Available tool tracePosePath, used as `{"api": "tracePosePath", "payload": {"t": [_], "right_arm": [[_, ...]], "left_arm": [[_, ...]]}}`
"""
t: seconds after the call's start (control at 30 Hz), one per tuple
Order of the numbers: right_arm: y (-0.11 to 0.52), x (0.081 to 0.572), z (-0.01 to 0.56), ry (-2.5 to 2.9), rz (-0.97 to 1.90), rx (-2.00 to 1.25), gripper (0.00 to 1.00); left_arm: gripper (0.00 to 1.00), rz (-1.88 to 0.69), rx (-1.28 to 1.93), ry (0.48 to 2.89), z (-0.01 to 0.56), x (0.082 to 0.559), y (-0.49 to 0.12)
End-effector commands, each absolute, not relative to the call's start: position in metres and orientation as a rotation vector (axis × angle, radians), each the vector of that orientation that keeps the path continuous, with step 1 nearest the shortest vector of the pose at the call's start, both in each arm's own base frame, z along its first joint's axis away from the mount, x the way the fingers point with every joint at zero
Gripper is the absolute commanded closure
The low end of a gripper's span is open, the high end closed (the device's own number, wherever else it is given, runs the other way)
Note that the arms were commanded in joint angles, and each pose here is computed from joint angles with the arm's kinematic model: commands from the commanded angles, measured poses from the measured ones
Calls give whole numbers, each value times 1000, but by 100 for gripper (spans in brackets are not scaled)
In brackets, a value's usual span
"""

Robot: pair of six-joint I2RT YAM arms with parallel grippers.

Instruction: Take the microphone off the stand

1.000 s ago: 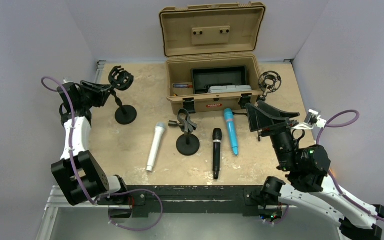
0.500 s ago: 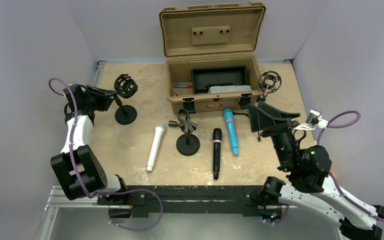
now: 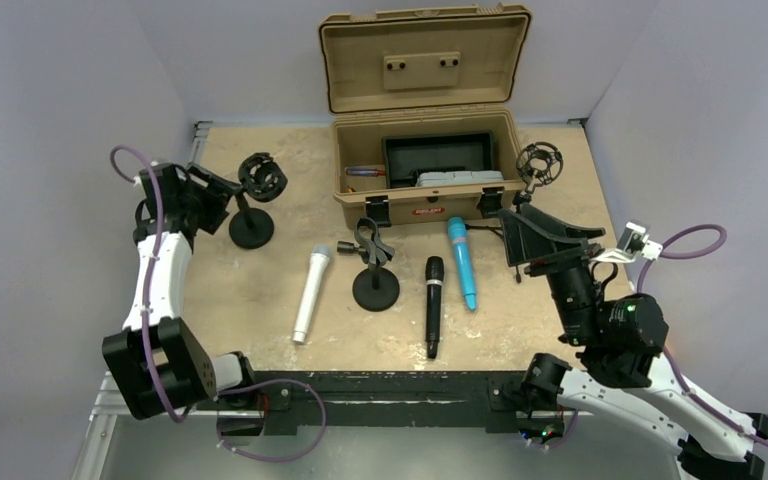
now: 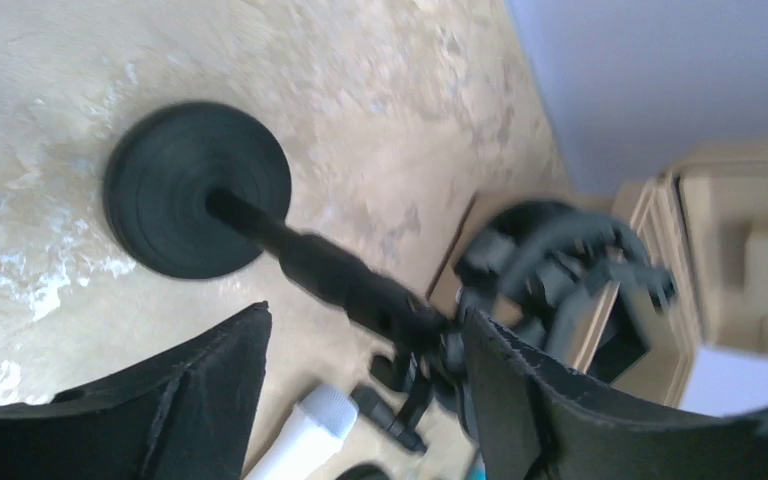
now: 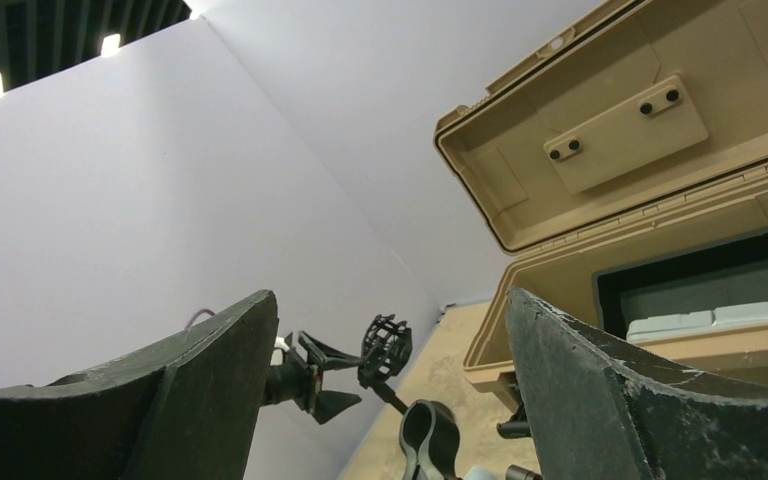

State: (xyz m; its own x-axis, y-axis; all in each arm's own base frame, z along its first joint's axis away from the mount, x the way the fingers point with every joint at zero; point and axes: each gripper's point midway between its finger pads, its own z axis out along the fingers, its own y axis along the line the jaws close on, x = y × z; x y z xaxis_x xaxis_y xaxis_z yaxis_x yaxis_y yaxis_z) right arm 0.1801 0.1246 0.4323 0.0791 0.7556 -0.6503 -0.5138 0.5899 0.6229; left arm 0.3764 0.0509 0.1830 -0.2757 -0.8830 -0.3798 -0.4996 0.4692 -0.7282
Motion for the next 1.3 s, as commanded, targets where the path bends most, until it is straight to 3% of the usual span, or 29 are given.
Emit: {"api": "tracePosePath", "payload": {"t": [0.0, 0.33, 0.6, 0.93, 1.27], "right_arm": [[128, 187, 434, 1148, 942, 271, 17], [140, 194, 431, 1187, 929, 262, 15], [137, 200, 436, 1188, 902, 302, 14], [121, 201, 461, 1145, 860, 346, 9], [80, 190, 505, 1048, 861, 473, 1]], "left_arm": [[28, -421, -856, 1959, 244, 356, 27], [17, -504, -532, 1791, 360, 330, -15], [15, -801, 133, 1636, 444, 280, -129], [13, -937, 532, 1398, 478, 192, -178], [12, -807, 431, 1338, 468, 188, -154]]}}
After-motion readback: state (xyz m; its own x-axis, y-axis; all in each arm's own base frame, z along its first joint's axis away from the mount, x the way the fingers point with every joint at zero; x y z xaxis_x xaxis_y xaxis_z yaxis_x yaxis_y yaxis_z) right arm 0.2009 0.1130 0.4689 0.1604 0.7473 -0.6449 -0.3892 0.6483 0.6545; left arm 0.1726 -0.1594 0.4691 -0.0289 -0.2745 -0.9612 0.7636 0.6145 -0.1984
